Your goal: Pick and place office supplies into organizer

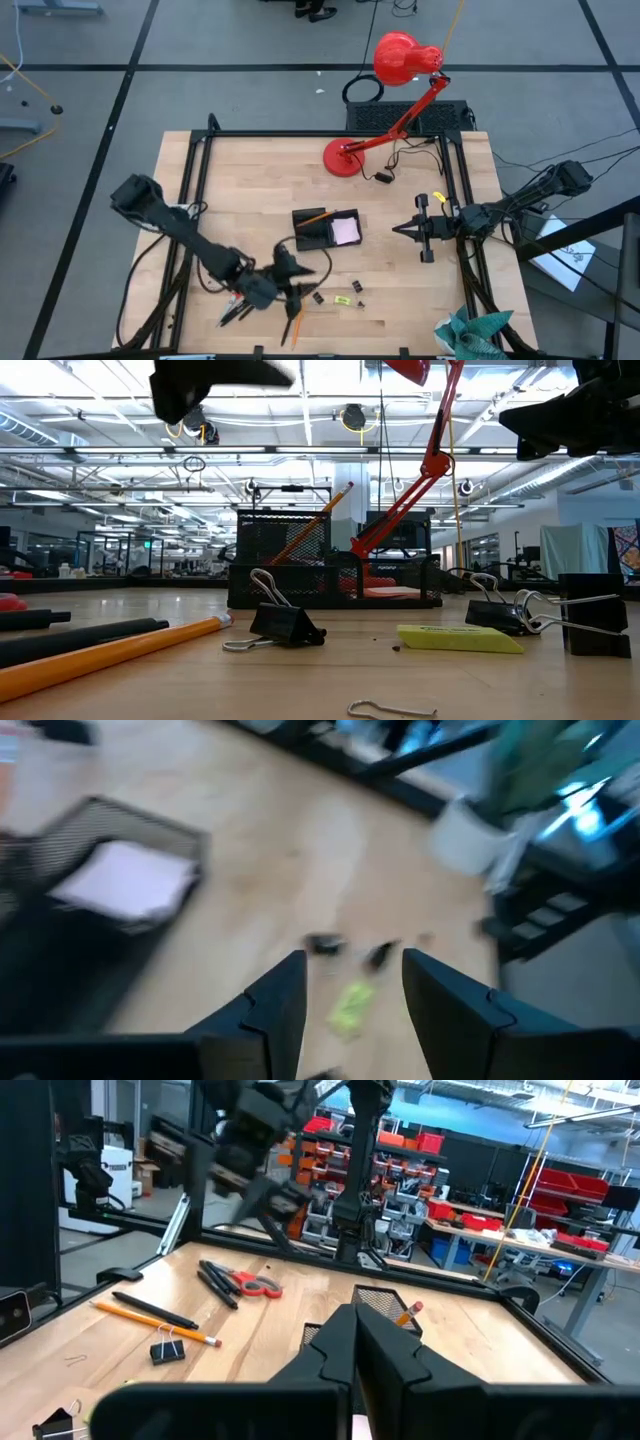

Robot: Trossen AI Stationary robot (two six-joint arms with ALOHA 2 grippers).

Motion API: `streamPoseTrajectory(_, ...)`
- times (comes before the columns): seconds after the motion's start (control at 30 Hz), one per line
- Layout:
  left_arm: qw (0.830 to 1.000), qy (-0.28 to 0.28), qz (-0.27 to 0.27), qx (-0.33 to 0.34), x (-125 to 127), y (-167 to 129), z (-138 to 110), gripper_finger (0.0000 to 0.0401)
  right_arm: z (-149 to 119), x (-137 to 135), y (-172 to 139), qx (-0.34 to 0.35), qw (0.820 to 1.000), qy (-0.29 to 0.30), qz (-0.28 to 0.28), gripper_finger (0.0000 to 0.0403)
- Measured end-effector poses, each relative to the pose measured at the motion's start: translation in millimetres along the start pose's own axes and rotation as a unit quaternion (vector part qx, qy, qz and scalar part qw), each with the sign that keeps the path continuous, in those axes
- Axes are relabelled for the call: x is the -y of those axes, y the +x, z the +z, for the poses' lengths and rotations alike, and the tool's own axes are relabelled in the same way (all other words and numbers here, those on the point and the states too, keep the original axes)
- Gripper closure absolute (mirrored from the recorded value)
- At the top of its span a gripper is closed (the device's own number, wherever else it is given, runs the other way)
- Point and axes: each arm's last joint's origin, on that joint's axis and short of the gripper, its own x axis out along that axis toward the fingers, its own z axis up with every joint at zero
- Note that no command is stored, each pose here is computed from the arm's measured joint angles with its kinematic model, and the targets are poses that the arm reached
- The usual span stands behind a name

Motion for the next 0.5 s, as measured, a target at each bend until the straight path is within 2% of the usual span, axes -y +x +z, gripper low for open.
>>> streamPoseTrajectory(0.17,0.996,-0.011,-0.069,0.053,19,12,-10,0.0231,0,0,0,0.0,1.0,-0.01,0.0,0.0399)
streamPoseTrajectory(0.27,0.991,-0.016,-0.119,0.056,27,15,-15,0.0231,1,0,0,0.005,1.0,-0.017,-0.001,0.0399)
streamPoseTrajectory(0.4,0.991,-0.08,-0.108,0.02,27,20,-32,0.0231,1,0,0,0.007,1.0,-0.021,-0.001,0.0399)
streamPoseTrajectory(0.5,0.992,-0.107,-0.071,-0.018,31,26,-50,0.0231,1,0,0,0.007,1.0,-0.009,0.0,0.0399)
